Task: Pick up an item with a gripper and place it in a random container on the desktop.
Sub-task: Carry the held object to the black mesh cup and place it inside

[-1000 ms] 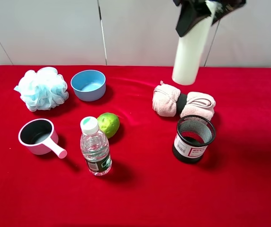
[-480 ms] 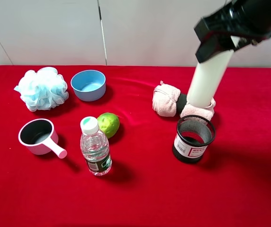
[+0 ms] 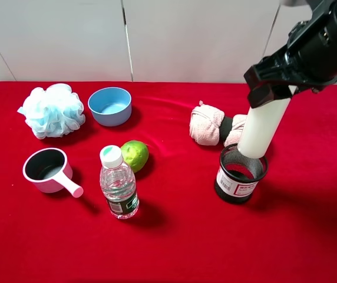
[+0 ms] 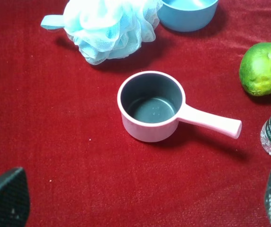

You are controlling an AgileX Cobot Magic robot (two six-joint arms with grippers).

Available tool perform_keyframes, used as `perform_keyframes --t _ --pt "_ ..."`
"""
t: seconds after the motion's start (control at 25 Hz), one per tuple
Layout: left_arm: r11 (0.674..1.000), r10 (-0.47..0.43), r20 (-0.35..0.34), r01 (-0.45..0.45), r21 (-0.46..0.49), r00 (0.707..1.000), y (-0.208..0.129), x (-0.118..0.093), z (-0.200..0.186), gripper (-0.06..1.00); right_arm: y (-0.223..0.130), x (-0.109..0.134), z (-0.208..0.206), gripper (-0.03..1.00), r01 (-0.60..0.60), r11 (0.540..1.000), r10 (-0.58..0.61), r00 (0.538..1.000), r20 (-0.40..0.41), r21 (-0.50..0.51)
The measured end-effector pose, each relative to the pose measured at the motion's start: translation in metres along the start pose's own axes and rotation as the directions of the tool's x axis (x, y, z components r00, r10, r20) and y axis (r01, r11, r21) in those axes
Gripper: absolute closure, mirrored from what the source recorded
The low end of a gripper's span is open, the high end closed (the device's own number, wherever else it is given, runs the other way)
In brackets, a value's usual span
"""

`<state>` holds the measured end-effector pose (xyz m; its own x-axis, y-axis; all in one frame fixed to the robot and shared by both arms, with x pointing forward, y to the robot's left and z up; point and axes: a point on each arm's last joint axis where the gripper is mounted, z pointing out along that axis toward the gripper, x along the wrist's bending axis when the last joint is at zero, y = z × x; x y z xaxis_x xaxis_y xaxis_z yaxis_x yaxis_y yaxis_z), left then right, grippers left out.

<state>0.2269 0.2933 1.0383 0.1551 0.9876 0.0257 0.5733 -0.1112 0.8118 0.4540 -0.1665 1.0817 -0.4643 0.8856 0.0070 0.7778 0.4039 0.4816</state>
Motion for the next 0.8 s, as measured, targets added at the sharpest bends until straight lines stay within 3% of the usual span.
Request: perform_keyframes --t 0.8 --pt "1.0 0.0 0.0 0.0 0.0 1.0 0.0 0.0 0.0 -0.05 -0.03 0.002 0.037 0.58 -0.029 1.0 0.029 0.999 -0.032 -0.003"
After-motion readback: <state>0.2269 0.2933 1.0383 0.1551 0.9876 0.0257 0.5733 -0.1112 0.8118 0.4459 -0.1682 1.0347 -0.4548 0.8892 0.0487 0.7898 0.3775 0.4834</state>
